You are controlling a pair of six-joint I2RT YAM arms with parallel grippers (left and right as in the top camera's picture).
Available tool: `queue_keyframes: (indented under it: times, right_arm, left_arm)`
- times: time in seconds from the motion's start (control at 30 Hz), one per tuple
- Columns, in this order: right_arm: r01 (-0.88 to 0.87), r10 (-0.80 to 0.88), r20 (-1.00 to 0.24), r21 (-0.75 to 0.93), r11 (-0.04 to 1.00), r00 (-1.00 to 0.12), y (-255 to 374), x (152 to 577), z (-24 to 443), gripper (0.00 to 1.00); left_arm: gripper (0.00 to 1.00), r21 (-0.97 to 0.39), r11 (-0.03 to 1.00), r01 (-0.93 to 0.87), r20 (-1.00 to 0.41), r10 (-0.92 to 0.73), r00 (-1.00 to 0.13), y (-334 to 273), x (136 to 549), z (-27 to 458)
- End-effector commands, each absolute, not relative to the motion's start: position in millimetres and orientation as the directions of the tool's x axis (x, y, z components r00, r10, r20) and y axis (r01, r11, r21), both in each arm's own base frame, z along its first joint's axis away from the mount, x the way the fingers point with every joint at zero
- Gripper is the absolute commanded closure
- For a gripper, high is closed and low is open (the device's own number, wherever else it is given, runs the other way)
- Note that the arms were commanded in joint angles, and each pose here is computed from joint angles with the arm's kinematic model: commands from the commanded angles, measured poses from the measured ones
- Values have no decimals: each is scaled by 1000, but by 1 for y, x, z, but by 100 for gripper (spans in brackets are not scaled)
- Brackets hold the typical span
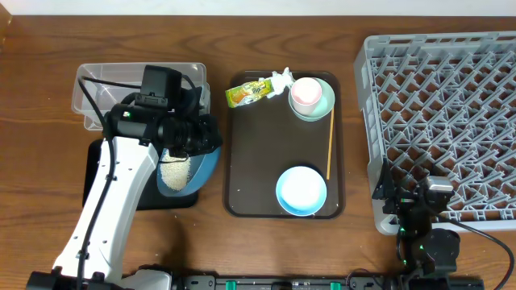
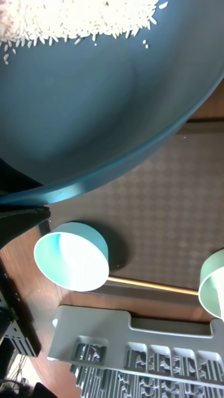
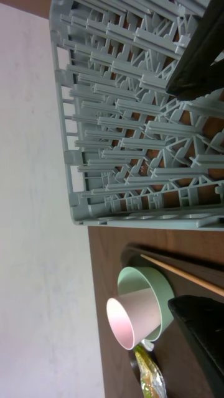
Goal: Sort waste into correct bins and load items into the dishwasher rack
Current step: 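Lift the blue bowl and carry it left over the black tray, then tilt the blue bowl with the left gripper to pour rice onto black tray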
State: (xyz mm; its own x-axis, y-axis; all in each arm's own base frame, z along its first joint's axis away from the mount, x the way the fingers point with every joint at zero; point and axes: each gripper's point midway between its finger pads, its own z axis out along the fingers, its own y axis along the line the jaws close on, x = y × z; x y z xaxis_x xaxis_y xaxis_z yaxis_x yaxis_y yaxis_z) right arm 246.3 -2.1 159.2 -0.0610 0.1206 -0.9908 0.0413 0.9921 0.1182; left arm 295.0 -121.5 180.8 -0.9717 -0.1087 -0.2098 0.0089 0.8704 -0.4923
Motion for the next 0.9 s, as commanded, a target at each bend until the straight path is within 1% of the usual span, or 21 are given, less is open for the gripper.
queue_keyframes:
  times: [0.0, 0.17, 0.4, 0.6, 0.73, 0.87]
  right_arm:
    - [44, 114, -991, 111, 993, -67, -2, 246, 157, 1]
    - [44, 114, -991, 111, 993, -67, -2, 246, 157, 1]
    - [44, 114, -991, 111, 993, -67, -2, 246, 157, 1]
    - [44, 114, -991, 111, 993, -67, -2, 246, 157, 1]
    - [44, 114, -991, 111, 993, -67, -2, 246, 157, 1]
    - [44, 114, -991, 111, 993, -67, -2, 246, 157, 1]
  left_arm:
    - [94, -518, 855, 42, -231, -92, -969, -125, 294, 188]
    - [94, -563, 825, 44, -226, -103, -969, -128, 295, 193]
    - [94, -609, 793, -3, -215, -168, -962, -112, 302, 198]
    - [94, -682, 731, 15, -220, -186, -958, -104, 304, 207]
    - [94, -712, 702, -12, -196, -216, -957, -98, 304, 202]
    - [94, -716, 696, -56, -162, -243, -956, -90, 300, 189]
